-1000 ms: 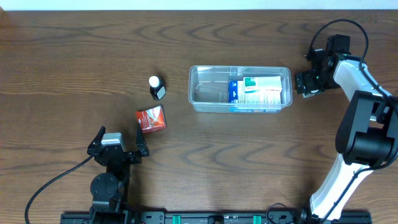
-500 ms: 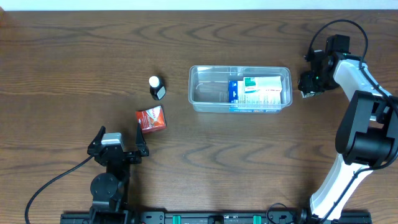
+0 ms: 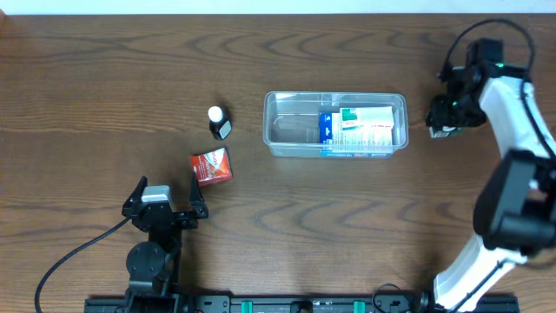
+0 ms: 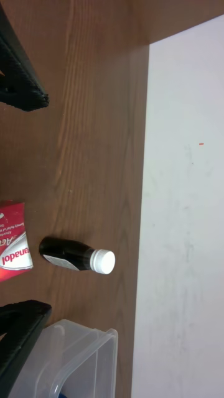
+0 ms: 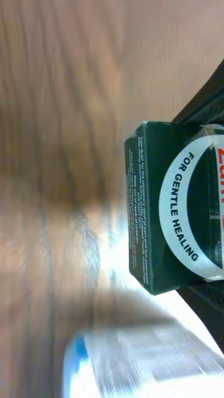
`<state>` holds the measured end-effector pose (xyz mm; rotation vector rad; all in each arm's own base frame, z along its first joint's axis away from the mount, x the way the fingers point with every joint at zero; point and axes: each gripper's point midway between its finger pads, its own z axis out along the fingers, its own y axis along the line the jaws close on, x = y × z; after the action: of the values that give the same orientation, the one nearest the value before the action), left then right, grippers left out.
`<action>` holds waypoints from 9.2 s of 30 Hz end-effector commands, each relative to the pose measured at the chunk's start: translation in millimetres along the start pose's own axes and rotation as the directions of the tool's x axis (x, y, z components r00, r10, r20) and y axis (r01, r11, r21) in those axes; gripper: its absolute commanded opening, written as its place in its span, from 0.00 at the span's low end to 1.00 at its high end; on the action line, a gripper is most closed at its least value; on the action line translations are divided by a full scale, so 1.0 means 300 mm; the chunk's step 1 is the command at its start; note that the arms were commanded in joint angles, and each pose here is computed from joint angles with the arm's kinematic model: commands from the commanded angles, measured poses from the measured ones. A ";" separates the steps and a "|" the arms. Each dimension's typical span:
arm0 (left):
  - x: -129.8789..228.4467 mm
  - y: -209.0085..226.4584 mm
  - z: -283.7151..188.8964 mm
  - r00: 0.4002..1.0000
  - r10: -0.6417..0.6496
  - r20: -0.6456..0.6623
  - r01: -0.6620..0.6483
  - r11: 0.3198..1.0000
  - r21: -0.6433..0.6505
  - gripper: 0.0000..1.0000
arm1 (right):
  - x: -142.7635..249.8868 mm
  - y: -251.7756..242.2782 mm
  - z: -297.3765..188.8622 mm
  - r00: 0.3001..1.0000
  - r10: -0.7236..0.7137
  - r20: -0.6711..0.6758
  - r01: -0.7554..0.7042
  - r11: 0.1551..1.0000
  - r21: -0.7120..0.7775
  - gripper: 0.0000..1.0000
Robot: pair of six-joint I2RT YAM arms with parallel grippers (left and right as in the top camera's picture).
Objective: Pack container
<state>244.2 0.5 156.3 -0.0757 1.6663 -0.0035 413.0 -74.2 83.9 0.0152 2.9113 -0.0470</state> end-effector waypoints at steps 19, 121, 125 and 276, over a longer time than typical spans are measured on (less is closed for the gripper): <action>0.058 0.011 0.004 0.999 0.022 -0.049 -0.023 1.000 -0.014 0.98 | 0.006 0.473 -0.387 0.984 0.056 0.172 -0.027 0.986 -0.166 0.35; 0.058 0.011 0.004 0.999 0.022 -0.049 -0.023 1.000 -0.014 0.98 | 0.089 0.469 -0.151 0.999 -0.014 -0.042 0.015 0.999 0.031 0.74; 0.058 0.011 0.004 0.999 0.023 -0.049 -0.024 1.000 -0.014 0.98 | 0.037 0.404 -0.203 1.000 0.001 -0.011 -0.001 0.999 0.040 0.76; 0.229 0.021 0.455 0.531 0.207 -0.822 -0.282 0.958 0.059 0.06 | 0.100 -0.340 -0.241 0.880 0.472 0.052 -0.474 0.862 0.180 0.99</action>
<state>367.1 4.8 69.5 0.0018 2.6476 0.2321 364.2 -168.2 144.7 0.7683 2.8105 -0.2228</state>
